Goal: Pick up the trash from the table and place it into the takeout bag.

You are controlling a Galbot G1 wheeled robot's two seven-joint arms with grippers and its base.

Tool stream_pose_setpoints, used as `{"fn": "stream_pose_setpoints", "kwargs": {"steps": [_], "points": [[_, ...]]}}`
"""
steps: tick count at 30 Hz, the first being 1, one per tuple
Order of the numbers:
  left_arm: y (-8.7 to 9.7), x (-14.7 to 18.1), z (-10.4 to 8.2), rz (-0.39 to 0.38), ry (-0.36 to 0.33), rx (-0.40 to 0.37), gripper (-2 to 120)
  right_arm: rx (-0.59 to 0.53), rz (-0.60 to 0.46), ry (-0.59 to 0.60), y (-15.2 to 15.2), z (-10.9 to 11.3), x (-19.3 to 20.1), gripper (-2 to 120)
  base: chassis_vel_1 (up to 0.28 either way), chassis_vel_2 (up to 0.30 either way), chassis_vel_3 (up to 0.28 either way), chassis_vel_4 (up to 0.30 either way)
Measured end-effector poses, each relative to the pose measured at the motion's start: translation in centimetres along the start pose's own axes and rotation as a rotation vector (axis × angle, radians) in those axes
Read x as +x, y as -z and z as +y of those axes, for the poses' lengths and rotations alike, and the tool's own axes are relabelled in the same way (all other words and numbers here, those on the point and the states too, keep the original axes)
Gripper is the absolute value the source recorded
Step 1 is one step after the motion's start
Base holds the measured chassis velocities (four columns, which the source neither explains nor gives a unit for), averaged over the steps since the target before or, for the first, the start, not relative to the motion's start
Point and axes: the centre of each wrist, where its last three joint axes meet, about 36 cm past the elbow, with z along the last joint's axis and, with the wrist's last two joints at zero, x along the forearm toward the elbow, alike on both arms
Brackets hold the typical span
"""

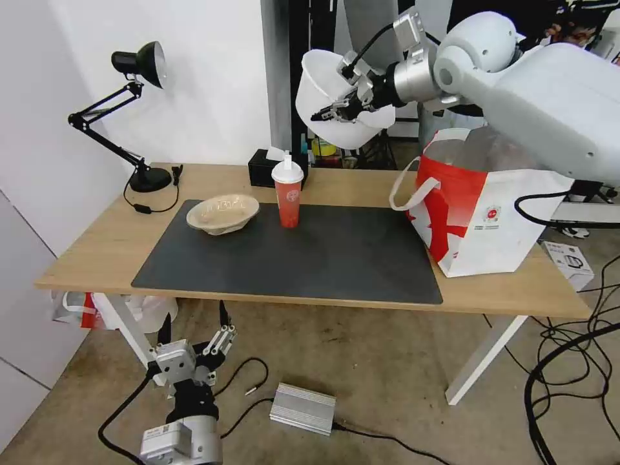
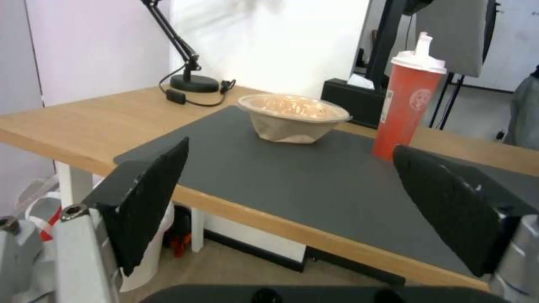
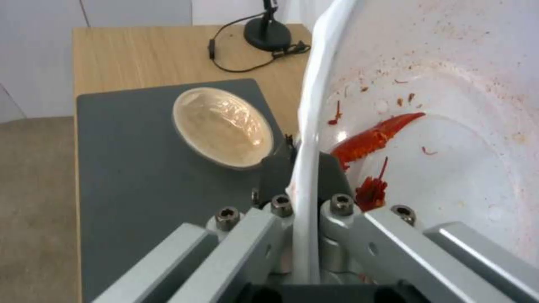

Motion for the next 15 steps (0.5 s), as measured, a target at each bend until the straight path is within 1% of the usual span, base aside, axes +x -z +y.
{"fn": "stream_pose_setpoints", "kwargs": {"steps": [9,15], "points": [[-0.1,0.1,-0.1,0.003,-0.002,0.002,95,-0.004,0.011,-0.01,-0.7,-0.2,0.8,0,0.0,0.0,0.0,0.0],[-0.1,0.0,0.2,-0.005,-0.007,-0.008,95,-0.003,0.019,-0.018,-0.9,-0.5,1.9,0,0.0,0.0,0.0,0.0]]}}
